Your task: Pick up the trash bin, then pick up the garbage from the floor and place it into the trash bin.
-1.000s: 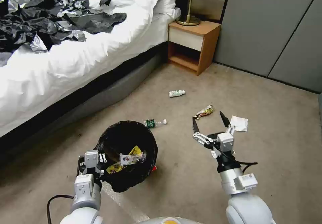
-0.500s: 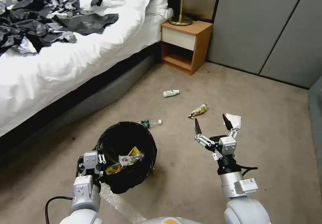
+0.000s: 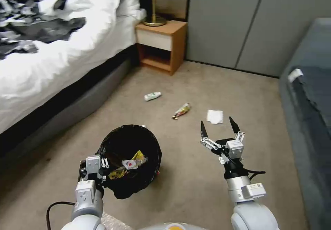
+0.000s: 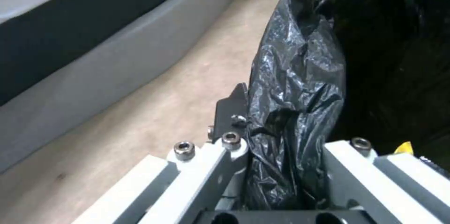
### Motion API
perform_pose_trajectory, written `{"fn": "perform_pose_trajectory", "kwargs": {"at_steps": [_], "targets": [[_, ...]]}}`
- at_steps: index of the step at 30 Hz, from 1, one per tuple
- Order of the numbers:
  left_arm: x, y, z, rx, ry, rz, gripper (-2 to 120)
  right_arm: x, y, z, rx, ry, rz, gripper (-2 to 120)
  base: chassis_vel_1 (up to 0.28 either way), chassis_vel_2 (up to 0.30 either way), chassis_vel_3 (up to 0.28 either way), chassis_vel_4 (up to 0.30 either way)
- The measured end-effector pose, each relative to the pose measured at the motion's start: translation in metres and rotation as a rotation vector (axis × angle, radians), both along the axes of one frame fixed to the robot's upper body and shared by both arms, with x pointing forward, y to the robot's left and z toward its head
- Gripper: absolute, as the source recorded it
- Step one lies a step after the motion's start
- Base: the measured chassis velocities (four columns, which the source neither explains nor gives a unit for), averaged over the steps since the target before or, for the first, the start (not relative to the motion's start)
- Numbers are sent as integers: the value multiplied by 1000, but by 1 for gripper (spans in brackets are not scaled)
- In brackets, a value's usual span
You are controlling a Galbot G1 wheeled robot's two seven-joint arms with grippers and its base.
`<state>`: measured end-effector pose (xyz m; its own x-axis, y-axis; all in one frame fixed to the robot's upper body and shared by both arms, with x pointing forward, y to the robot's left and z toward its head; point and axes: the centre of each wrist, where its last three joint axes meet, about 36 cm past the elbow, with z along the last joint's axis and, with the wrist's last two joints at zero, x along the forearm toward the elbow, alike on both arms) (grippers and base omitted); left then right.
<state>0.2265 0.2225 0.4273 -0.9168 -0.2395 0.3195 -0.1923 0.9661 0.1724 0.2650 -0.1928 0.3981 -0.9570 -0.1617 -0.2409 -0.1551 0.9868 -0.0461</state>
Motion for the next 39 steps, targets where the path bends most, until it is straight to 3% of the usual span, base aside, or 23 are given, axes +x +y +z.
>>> {"fn": "perform_pose_trajectory", "kwargs": {"at_steps": [10,39], "targets": [[2,0,-1,-18,-25,-9,4,2,-3,0,-3,-9,-3,100,-105,-109,-98,-105],[2,0,0,-15,-33,-9,4,-3,-5,-4,-10,2,33,100,-29,25,23,-23]]}}
